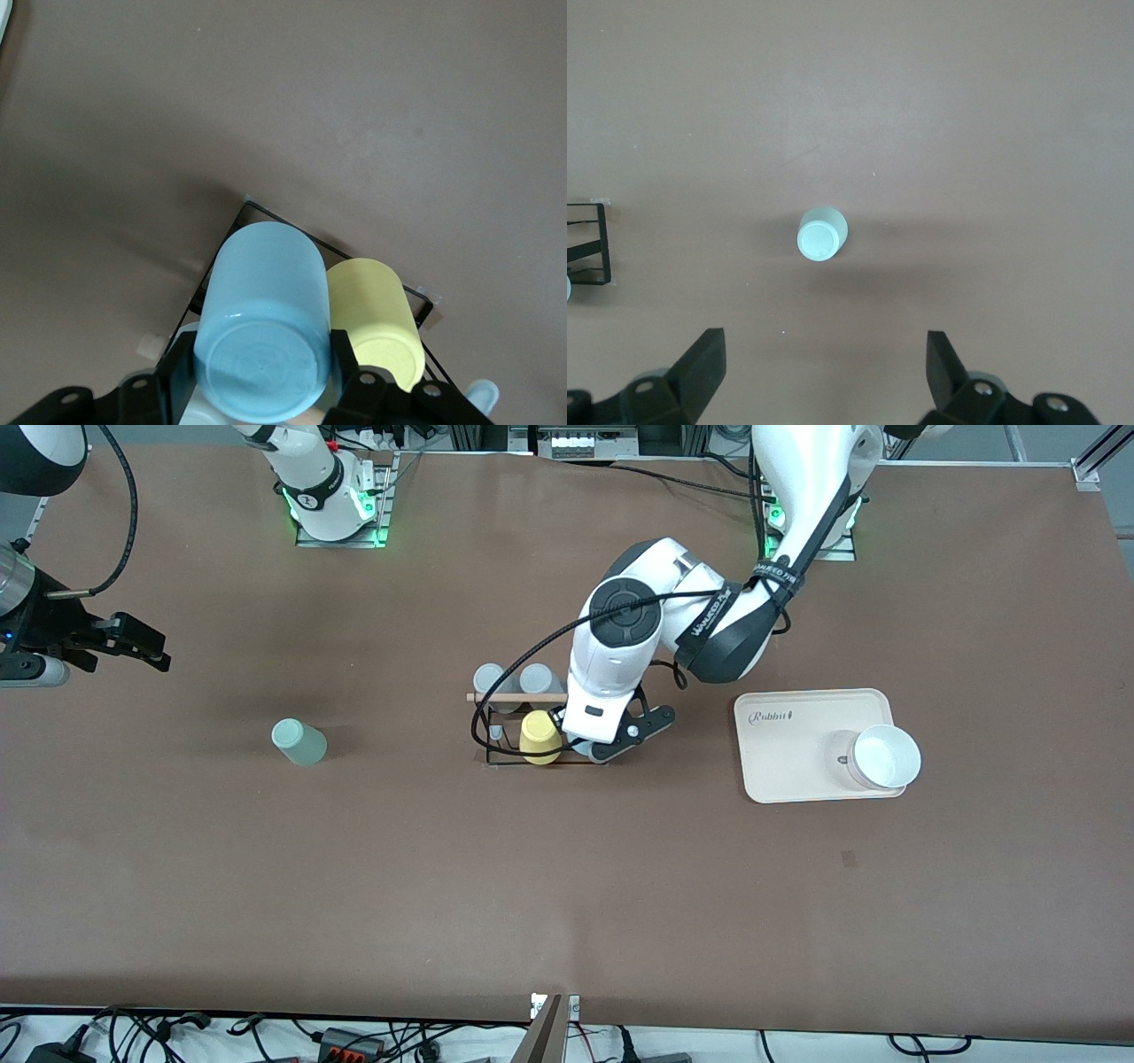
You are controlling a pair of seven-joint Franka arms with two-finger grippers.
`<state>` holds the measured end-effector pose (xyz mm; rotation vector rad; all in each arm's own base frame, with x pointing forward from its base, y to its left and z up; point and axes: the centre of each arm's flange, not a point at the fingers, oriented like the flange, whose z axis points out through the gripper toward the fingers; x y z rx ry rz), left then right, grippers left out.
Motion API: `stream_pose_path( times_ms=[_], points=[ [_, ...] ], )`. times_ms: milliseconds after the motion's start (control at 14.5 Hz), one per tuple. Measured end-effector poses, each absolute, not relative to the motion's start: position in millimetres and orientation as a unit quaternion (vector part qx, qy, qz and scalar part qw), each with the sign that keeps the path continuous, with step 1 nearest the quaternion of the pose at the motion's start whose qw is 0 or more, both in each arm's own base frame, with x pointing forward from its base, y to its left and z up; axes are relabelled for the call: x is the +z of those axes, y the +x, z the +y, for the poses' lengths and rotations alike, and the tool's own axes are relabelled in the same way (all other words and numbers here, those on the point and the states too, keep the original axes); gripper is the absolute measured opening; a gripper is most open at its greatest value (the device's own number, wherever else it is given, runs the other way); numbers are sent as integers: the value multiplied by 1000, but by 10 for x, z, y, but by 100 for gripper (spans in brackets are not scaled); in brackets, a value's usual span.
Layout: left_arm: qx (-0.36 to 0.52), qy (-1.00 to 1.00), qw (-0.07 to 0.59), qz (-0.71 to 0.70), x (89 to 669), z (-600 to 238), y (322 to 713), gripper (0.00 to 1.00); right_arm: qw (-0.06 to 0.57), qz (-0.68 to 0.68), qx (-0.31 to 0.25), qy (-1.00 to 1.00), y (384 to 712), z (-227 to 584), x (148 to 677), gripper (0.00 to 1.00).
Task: Hang scattered cups on rack with three cups
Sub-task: 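Lower the light-blue cup onto the rack peg beside the yellow cup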
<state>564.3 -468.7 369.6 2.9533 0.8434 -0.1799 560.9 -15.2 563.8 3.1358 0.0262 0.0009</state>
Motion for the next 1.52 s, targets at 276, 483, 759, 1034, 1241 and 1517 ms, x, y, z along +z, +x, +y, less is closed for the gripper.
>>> stream_pose_path(
  times_ms=[276, 483, 759, 1034, 1241, 1517],
  points=[
    [-65, 960, 20, 271, 3480, -4730, 5622, 64, 3, 8, 0, 1000, 5610, -152, 5635, 100],
    [-60, 961, 24, 271, 3397, -4772, 5627, 64, 3, 8, -1, 1000, 5620, -152, 5613, 100],
    [-52, 961, 24, 269, 3282, -4778, 5650, 64, 3, 8, -5, 1000, 5643, -152, 5563, 100],
    [-49, 963, 18, 266, 3167, -4782, 5637, 64, 3, 9, -5, 1000, 5647, -149, 5558, 100],
    [-49, 963, 18, 266, 3166, -4783, 5635, 64, 3, 11, -2, 1000, 5655, -127, 5564, 100],
    [-46, 962, 18, 269, 3178, -4755, 5664, 84, 3, 11, -2, 1000, 5655, -124, 5564, 100]
  ],
)
